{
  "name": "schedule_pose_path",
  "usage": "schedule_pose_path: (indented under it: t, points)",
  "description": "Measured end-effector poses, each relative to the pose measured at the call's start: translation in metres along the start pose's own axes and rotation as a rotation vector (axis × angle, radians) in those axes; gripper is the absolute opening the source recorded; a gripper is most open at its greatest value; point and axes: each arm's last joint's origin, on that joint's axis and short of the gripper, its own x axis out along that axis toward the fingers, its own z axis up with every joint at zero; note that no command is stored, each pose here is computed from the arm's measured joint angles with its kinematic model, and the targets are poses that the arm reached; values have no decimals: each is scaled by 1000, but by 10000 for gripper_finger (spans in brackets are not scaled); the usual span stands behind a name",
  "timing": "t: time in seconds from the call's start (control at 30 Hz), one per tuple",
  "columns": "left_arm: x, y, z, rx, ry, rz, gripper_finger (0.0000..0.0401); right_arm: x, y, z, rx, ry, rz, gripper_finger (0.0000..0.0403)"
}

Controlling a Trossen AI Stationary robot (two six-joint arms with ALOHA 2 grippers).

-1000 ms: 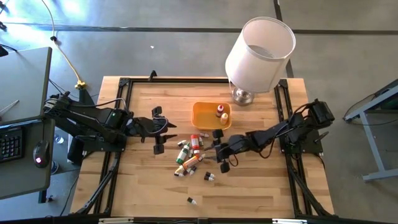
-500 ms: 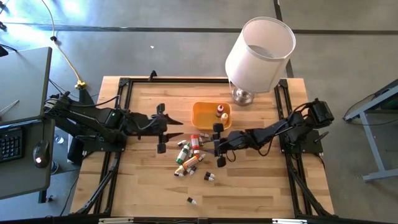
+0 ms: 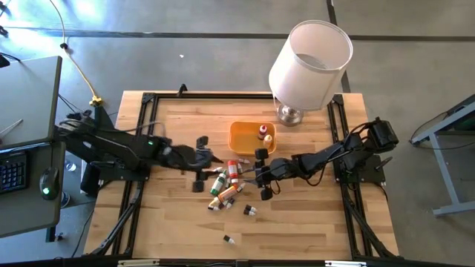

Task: Pick & Place food coloring
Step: Put the large green food coloring bottle into the yellow container

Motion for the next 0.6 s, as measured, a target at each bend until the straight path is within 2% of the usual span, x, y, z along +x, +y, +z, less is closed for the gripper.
schedule_pose_path:
  t: [0.1,0.2,0.3,0.5,0.6]
  points:
    - [25,-5,-10,6,82,70,163,0,0,0,0,2,0,133]
    - [48,-8,-22,-86,158,157,163,0,0,-1,-1,7,1,133]
    - [66,-4,-33,-260,211,198,163,0,0,-1,-2,9,2,133]
    - [87,16,-51,-681,378,160,163,0,0,-1,-3,13,2,133]
    - [94,28,-57,-786,434,153,163,0,0,-1,-4,12,2,133]
